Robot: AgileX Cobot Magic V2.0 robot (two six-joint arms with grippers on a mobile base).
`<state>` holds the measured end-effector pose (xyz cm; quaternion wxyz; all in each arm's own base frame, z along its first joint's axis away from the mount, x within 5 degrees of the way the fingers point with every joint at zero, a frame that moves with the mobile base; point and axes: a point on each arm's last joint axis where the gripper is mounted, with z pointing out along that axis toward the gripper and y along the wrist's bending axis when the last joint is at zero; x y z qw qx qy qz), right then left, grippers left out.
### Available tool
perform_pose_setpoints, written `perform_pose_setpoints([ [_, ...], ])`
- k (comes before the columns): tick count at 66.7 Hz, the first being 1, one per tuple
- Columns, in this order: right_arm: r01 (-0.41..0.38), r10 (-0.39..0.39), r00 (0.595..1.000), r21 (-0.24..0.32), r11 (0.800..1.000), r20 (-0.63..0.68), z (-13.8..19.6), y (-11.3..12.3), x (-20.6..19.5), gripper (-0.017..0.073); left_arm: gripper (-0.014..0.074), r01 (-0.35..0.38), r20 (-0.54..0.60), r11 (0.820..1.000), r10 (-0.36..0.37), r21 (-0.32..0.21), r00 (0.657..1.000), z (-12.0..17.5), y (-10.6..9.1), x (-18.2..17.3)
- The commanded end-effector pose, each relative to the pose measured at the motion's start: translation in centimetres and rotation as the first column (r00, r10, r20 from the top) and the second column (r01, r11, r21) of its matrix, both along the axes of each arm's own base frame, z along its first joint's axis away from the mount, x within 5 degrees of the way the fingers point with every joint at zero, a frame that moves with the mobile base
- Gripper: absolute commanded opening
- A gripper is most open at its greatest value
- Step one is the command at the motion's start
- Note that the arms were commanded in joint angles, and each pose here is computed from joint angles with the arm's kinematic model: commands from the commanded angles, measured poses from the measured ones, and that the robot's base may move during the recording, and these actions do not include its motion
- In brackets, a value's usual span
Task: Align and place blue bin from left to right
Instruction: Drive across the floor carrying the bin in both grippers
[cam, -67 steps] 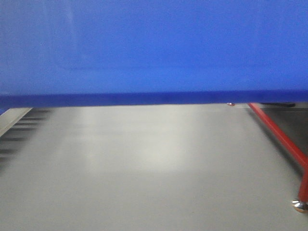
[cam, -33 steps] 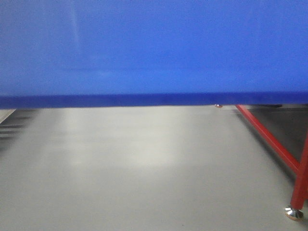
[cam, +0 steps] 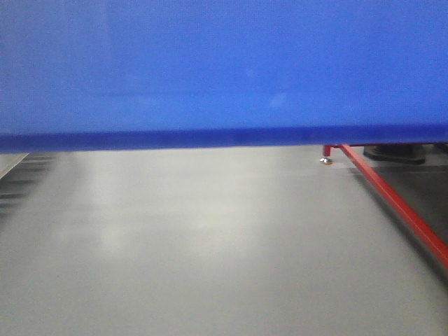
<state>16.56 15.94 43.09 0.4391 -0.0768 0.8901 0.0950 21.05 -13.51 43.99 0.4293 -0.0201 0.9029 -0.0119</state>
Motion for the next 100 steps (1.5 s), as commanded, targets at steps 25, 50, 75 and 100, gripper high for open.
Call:
perform_pose_setpoints([
  [25,-0.08,0.071,0.992,0.087,0.993,0.106,1.35,0.8,0.07,-0.0078,-0.0111,0.068,0.092,0.996,-0.063,-0.055,0.994,1.22,-0.49,-0.22],
  [50,-0.081,0.072,0.992,0.088,0.993,0.108,1.36,0.81,0.07,-0.0078,-0.0111,0.069,0.092,0.996,-0.063,-0.056,0.994,1.23,-0.5,-0.22],
  [75,-0.082,0.073,0.991,0.089,0.993,0.109,1.38,0.83,0.07,-0.0078,-0.0111,0.07,0.094,0.996,-0.064,-0.056,0.993,1.24,-0.51,-0.21],
  [100,-0.086,0.075,0.991,0.092,0.992,0.112,1.41,0.86,0.07,-0.0078,-0.0111,0.07,0.094,0.996,-0.064,-0.056,0.993,1.24,-0.51,-0.21],
])
